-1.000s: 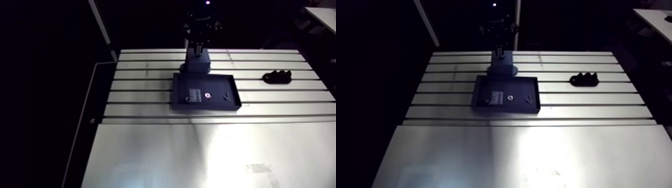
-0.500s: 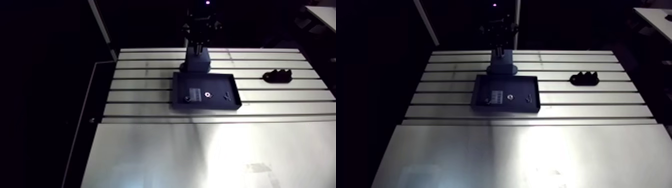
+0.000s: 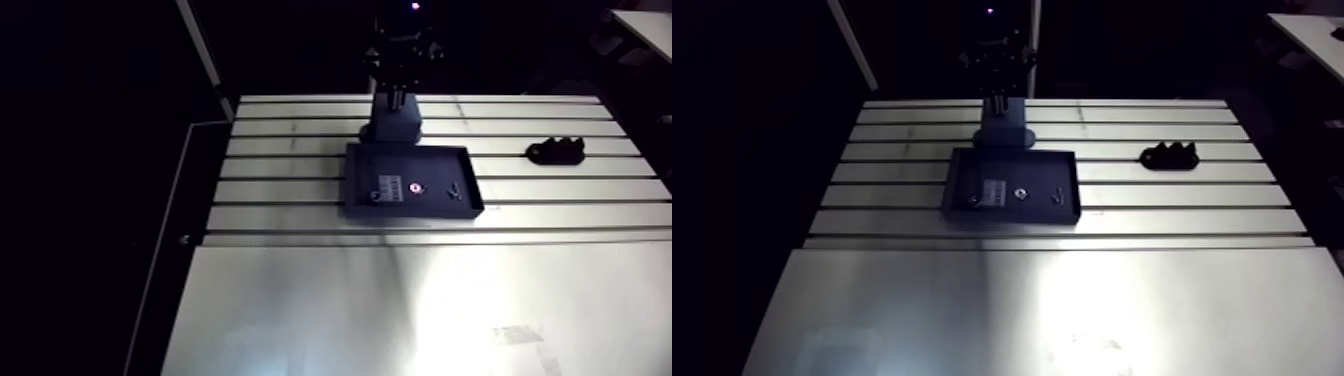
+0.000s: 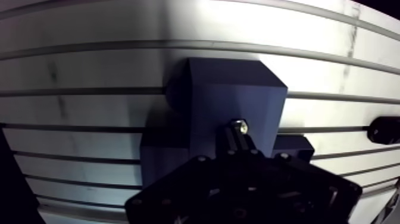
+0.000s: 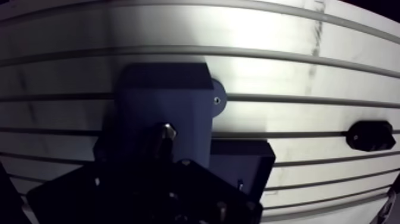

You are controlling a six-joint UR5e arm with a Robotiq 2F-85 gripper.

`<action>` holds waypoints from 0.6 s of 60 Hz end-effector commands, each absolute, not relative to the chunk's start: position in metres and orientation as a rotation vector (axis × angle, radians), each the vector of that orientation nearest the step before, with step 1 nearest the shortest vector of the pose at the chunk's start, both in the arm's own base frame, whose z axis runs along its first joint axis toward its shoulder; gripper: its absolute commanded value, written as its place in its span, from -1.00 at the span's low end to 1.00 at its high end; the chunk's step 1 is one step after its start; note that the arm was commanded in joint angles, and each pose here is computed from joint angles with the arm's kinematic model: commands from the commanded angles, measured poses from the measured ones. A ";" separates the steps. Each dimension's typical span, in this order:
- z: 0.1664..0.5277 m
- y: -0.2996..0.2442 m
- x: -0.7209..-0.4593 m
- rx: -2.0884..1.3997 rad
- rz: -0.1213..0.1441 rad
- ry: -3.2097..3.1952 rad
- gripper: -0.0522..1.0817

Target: Pick up the M10 bolt and insert it into the hex recess until seated.

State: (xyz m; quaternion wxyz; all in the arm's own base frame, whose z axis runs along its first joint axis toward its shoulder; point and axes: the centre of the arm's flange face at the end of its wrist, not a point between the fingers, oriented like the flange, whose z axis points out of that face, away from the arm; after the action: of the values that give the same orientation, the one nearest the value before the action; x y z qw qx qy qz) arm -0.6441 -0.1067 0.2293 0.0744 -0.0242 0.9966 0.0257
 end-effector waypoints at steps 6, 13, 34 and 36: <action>0.226 -0.107 -0.645 -0.074 0.078 2.985 0.99; 0.227 -0.107 -0.645 -0.074 0.076 2.987 0.99; 0.252 -0.108 -0.646 -0.078 0.072 2.999 0.99; 0.258 -0.109 -0.645 -0.078 0.073 2.999 0.99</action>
State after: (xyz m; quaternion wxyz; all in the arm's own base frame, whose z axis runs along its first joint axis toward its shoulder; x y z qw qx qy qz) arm -0.6467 -0.1075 0.2390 0.0711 -0.0251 0.9969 0.0244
